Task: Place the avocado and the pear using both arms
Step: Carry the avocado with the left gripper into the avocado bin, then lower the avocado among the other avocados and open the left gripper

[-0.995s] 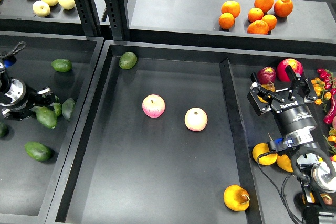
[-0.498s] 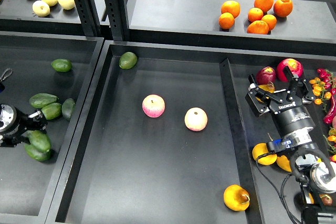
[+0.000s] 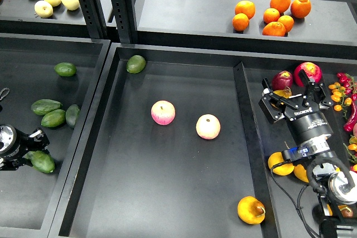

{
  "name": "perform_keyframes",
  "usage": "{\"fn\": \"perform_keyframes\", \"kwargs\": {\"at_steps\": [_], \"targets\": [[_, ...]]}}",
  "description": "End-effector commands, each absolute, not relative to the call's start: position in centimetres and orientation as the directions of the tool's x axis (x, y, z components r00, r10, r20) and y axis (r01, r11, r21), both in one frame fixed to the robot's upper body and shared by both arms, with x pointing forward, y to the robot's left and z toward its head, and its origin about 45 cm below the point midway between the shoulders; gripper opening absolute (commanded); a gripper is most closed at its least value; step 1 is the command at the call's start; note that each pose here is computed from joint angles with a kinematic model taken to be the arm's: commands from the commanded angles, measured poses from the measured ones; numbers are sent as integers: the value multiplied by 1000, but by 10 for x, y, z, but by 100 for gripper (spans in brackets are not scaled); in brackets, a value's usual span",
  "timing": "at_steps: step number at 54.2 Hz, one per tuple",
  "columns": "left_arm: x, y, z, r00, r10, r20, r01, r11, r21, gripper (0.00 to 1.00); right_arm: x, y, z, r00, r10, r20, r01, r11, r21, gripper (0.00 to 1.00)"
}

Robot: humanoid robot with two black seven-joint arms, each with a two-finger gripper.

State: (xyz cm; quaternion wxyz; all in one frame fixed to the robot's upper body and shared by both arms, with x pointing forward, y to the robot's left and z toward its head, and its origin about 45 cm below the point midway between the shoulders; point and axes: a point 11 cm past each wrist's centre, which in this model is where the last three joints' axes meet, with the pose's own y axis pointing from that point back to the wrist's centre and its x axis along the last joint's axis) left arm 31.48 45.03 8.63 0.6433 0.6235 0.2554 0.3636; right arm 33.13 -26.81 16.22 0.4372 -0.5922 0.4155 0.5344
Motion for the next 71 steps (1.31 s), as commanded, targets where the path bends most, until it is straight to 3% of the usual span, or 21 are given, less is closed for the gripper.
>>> {"fn": "perform_keyframes", "kwargs": {"at_steps": [1,17,22,60,66,71], "targets": [[310,452,82,599,792,119,-142,-41,989,37,332,-268,163,86,-25,-996,-959,-274,-76,100],[308,450,79,604,789,113,-135,-38,990,50,333,-266,164,87,-25,-996,-958,-278,-76,100],[309,446,77,612,783,114,-139,-35,990,59,332,-264,163,85,-25,-996,-956,-285,-74,100],[309,444,73,612,782,115,-137,-38,990,74,333,-263,164,88,-26,-996,-955,-288,-76,100],[319,439,80,597,794,115,-172,-13,985,80,333,-263,164,89,-26,-996,-955,-288,-78,100],[332,435,91,568,815,113,-223,21,975,92,333,-263,164,89,-26,-996,-955,-288,-78,100]]}}
